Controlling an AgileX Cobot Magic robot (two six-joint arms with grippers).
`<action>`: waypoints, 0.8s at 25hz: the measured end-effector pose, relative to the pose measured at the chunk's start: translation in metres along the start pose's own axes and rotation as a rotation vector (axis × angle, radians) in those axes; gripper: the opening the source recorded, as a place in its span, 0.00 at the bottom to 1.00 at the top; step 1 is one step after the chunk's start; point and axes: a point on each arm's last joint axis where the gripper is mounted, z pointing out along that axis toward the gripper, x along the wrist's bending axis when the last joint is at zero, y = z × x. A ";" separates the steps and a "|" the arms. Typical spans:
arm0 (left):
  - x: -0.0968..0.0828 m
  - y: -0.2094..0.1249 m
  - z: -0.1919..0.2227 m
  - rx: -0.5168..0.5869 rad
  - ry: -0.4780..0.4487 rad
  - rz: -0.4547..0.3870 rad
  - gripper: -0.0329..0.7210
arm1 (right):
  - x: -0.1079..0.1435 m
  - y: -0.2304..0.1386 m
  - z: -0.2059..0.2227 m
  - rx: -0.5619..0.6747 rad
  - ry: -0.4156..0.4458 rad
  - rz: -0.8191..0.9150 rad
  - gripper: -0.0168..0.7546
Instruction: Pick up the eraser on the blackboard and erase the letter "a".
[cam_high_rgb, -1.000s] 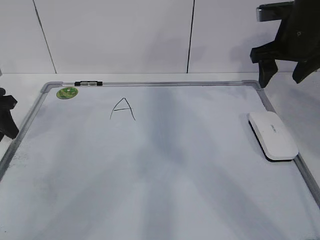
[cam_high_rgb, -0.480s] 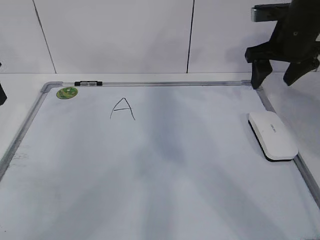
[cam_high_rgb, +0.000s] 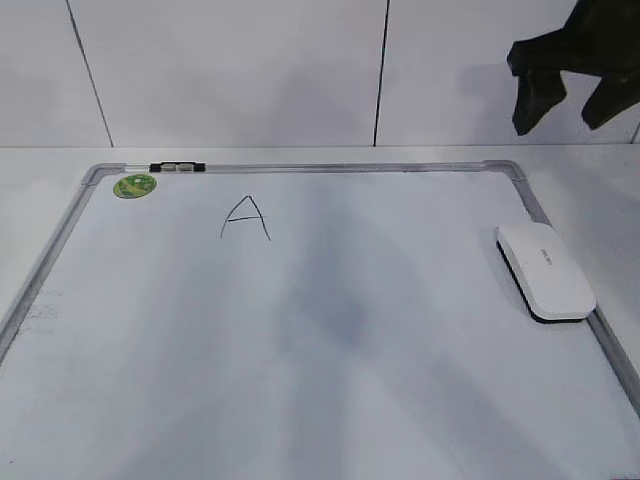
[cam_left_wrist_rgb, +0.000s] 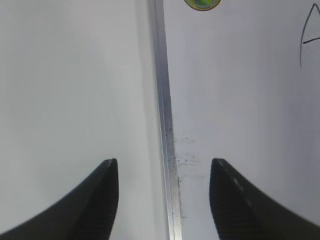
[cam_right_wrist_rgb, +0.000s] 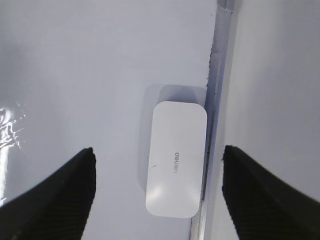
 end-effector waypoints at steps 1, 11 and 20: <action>-0.002 -0.002 -0.008 -0.018 0.002 0.002 0.62 | 0.000 -0.001 -0.007 -0.016 0.000 0.001 0.79; -0.020 -0.024 -0.073 -0.185 0.023 0.031 0.62 | -0.002 -0.022 -0.056 -0.100 0.001 0.004 0.79; -0.027 -0.061 -0.078 -0.170 0.013 0.017 0.62 | -0.003 -0.060 -0.071 -0.081 0.001 0.003 0.79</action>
